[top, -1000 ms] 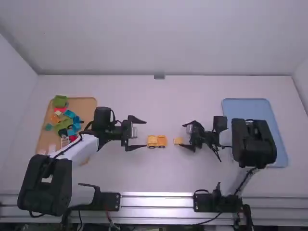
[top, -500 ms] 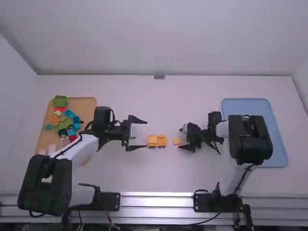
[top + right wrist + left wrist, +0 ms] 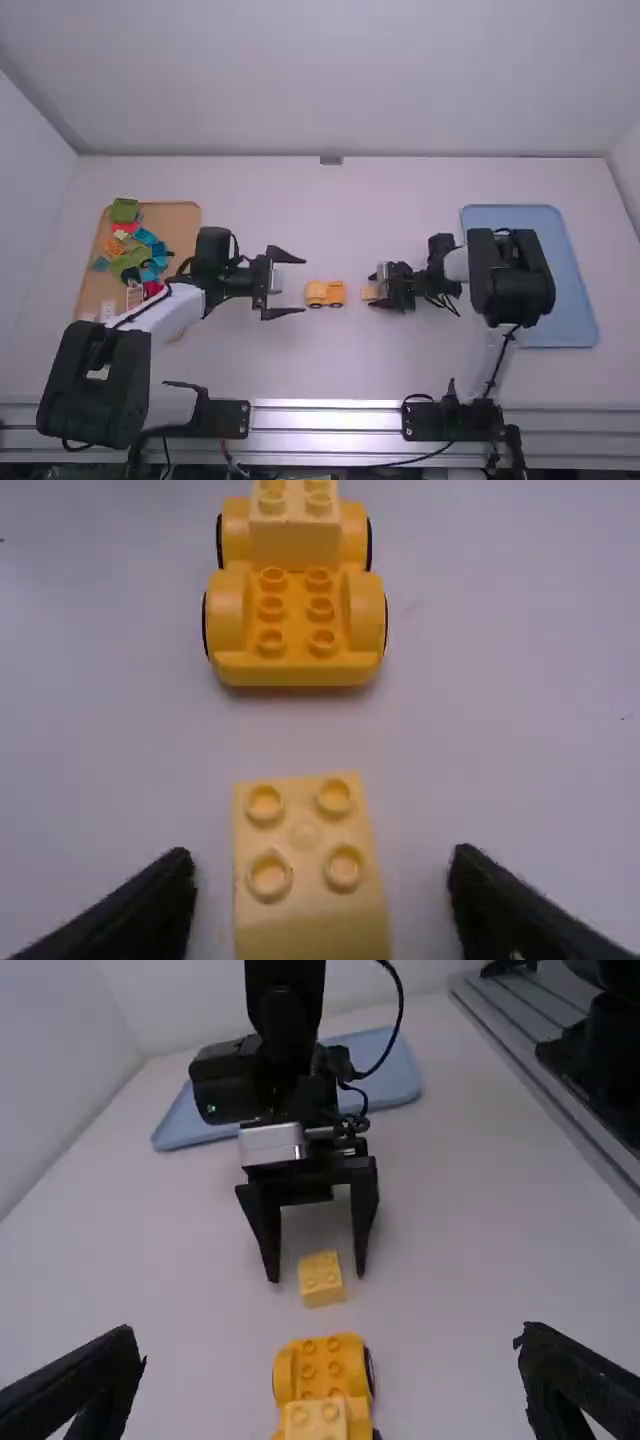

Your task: Assemble lego blocks to make yellow taxi

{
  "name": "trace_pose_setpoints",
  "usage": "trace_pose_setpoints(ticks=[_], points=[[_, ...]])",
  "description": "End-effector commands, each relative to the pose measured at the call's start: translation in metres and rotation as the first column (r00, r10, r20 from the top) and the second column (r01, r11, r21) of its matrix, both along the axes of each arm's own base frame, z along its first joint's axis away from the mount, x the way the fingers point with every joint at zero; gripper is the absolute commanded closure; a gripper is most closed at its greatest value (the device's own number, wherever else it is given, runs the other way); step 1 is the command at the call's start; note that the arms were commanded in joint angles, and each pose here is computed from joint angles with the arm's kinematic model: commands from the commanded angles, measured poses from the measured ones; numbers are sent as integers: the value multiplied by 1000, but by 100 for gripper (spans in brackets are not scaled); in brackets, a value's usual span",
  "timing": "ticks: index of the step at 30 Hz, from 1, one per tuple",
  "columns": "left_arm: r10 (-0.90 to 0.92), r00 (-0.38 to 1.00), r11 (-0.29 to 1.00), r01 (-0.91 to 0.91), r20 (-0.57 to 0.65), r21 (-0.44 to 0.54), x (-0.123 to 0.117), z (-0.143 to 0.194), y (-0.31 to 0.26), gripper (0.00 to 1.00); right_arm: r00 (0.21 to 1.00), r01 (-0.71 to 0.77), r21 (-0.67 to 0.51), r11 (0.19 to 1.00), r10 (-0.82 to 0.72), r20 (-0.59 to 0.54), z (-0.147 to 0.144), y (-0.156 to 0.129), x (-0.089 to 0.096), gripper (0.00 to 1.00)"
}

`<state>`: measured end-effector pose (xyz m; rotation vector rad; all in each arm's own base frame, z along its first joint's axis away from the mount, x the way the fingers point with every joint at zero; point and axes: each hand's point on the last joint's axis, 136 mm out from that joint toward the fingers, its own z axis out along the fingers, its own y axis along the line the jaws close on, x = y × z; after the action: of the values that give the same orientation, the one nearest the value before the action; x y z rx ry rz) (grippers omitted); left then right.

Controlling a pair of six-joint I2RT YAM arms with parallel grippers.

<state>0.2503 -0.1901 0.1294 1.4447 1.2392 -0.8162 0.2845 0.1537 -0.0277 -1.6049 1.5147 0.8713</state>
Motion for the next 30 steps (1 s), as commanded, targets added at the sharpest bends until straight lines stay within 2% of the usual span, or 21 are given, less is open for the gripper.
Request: trace_pose_setpoints(ticks=[1,4,7,10,16,19,23,27,30], points=[[-30,999,999,30,-26,-25,-10,-2,-2,1,1000,-3,4,1000,3,-5,-1,-1,4,46],[-23,1000,1000,22,-19,-17,-12,-7,-1,1,1000,-3,4,1000,3,-30,1,-1,3,62],[23,1000,999,-23,-7,31,-8,-21,2,1,999,1,5,1000,-1,-46,3,-2,4,82],[68,997,996,-67,-21,53,-5,-29,5,1,998,-13,11,1000,13,-69,10,2,4,93],[166,981,985,-160,-98,60,11,-44,7,1,989,-65,1,998,65,-134,41,11,3,94],[167,973,986,-163,-157,42,22,-56,3,1,981,-169,10,986,169,-98,68,20,-6,94],[82,974,996,-88,-211,-18,28,-69,-6,1,972,-230,13,973,231,-43,99,31,-10,94],[66,967,998,-67,-246,3,37,-89,-16,1,971,-237,-17,971,237,-10,116,39,-12,94],[64,964,998,-57,-258,37,45,-104,-28,1,982,-191,-72,979,190,-22,114,41,-14,94]])
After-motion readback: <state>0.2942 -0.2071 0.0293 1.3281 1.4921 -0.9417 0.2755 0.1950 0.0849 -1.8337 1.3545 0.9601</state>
